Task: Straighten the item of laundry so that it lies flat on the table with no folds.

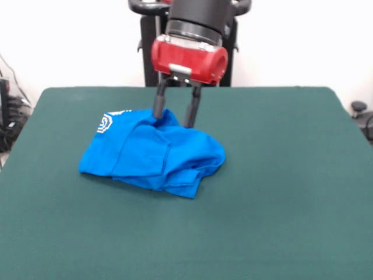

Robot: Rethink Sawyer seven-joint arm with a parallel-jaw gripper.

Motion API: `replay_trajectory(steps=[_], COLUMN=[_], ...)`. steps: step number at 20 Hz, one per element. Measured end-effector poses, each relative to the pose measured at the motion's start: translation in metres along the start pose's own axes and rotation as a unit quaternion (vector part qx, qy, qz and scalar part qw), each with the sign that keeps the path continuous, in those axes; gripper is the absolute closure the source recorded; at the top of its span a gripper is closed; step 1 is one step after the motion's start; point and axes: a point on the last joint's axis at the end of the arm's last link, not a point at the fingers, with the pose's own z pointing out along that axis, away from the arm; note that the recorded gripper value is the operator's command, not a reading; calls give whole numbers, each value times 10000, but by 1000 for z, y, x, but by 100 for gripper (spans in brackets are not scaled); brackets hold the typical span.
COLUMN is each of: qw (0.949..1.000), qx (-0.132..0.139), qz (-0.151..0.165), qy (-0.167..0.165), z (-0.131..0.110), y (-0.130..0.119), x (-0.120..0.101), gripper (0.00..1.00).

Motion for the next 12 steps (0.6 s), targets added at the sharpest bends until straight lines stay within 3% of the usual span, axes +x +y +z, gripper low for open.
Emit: replay_trajectory(steps=[5,10,12], qw=[9997,9988,9977], qx=[-85,-27,30], qz=[-218,-472,-651], qy=[96,150,206], z=[8,21,32], y=[12,7,0], x=[26,56,81], gripper=[0,0,0])
